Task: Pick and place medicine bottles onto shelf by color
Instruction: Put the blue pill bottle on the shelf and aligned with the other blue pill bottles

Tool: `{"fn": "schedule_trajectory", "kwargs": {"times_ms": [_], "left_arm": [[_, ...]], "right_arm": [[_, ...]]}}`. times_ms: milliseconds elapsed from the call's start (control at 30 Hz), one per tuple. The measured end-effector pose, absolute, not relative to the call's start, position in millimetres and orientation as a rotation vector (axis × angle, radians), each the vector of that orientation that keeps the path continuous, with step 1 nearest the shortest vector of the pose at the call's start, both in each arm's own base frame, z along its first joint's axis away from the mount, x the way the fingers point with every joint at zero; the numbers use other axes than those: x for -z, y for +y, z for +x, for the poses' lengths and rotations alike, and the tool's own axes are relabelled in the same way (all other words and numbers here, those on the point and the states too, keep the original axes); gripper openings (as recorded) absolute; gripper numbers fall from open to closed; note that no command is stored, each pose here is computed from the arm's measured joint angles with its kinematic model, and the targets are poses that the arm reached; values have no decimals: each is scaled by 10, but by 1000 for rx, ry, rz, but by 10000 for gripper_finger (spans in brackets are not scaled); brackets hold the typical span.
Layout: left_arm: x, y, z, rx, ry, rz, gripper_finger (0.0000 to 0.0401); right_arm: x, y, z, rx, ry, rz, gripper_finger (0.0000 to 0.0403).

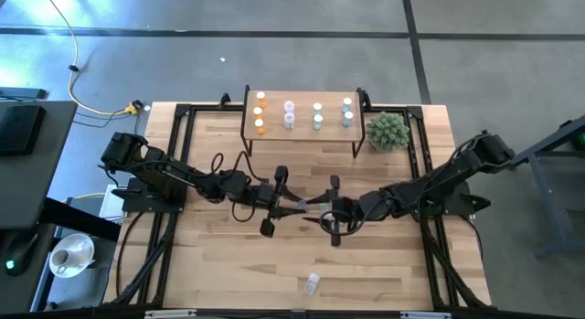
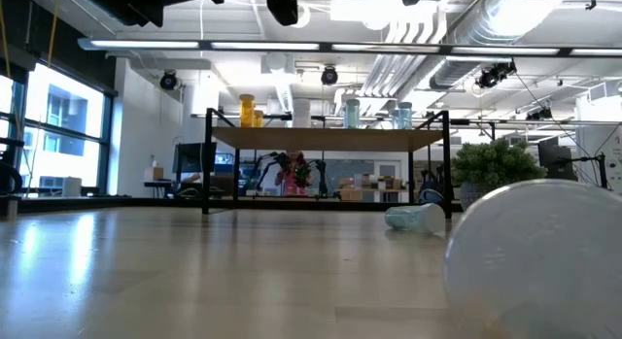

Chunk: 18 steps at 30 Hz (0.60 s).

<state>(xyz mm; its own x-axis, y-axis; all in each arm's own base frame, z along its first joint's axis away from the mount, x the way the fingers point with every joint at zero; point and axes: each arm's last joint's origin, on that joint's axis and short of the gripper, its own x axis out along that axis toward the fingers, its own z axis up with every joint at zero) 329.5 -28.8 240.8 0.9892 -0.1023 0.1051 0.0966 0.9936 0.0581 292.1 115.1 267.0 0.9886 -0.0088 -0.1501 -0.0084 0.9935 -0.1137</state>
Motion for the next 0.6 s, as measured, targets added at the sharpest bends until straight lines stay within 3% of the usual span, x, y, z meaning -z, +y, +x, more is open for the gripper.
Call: {"fn": "schedule_trajectory", "kwargs": {"times_ms": [333,600], "left_arm": [[-2419,-291,3293,102,-116,53,90],[-2416,-292,3294,105,-113,53,90]], "right_arm": [[-2632,1173,2979,4,122,-107,173],[-2633,1171,2980,5,122,-110,124]]}}
